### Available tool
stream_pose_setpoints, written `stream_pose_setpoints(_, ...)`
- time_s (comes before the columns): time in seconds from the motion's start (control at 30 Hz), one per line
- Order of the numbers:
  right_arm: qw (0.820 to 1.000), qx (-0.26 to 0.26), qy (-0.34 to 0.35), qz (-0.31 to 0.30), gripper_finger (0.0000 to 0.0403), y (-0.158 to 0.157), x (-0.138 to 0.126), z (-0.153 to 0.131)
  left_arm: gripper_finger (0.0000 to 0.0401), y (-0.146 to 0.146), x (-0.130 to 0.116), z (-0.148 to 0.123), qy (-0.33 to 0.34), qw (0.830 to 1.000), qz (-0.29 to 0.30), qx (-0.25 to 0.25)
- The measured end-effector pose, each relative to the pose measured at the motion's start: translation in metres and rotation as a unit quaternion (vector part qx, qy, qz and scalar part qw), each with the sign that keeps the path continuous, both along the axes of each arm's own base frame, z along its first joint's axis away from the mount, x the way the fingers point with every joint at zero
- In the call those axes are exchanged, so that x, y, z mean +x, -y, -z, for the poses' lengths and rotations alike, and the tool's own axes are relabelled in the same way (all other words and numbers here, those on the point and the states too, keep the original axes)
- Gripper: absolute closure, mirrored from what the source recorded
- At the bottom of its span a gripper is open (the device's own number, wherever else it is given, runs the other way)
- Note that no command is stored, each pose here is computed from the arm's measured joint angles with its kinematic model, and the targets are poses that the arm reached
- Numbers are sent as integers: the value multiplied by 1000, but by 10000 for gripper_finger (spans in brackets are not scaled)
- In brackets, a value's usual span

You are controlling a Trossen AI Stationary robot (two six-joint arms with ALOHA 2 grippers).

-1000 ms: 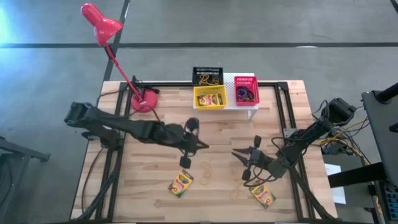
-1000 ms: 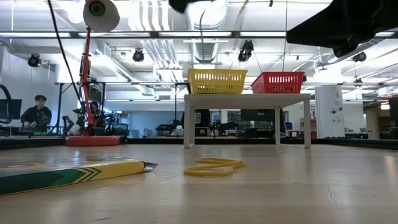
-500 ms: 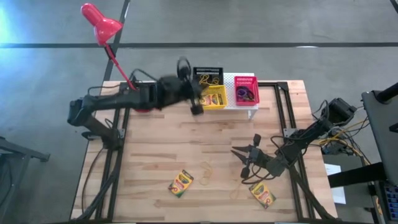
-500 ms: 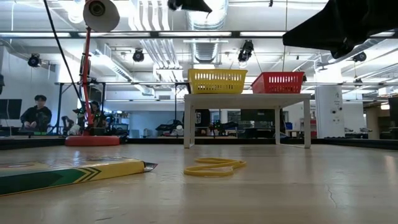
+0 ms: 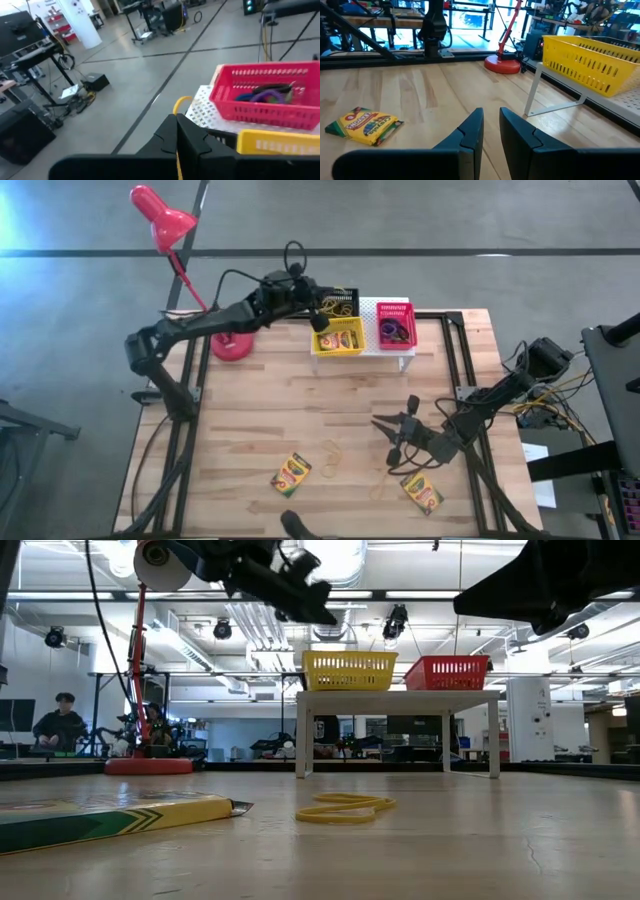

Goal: Pick & Place Office Desk Supplies
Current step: Put the yellow rubber band into the black bin on the shelf, then put the yellow crayon box into the yellow bin on the shelf

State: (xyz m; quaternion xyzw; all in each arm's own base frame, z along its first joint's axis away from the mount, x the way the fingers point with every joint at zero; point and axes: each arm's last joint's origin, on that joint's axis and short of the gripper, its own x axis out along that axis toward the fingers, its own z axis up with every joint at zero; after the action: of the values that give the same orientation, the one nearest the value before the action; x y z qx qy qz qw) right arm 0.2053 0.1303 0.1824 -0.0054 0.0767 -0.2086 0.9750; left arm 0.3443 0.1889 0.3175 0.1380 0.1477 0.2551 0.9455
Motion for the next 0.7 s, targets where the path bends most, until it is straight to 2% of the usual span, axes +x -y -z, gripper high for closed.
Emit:
stream_pose_setpoints(0.27, 1000, 6, 3, 2, 346, 0, 0, 0, 401, -11, 13, 15, -17, 999, -42, 0)
stream_pose_setpoints(0.37, 1000, 15, 6, 3, 346, 0, 0, 0, 394, -10, 11, 21, -51, 997, -52, -14)
stream_pose_setpoints(0.53, 1000, 18, 6, 4, 346, 1, -1, 2, 332, -7, 7, 18, -112, 992, -42, -47)
stream_pose_setpoints(0.7, 1000, 18, 6, 4, 346, 1, -1, 2, 274, 2, 4, -6, -147, 981, -45, -114)
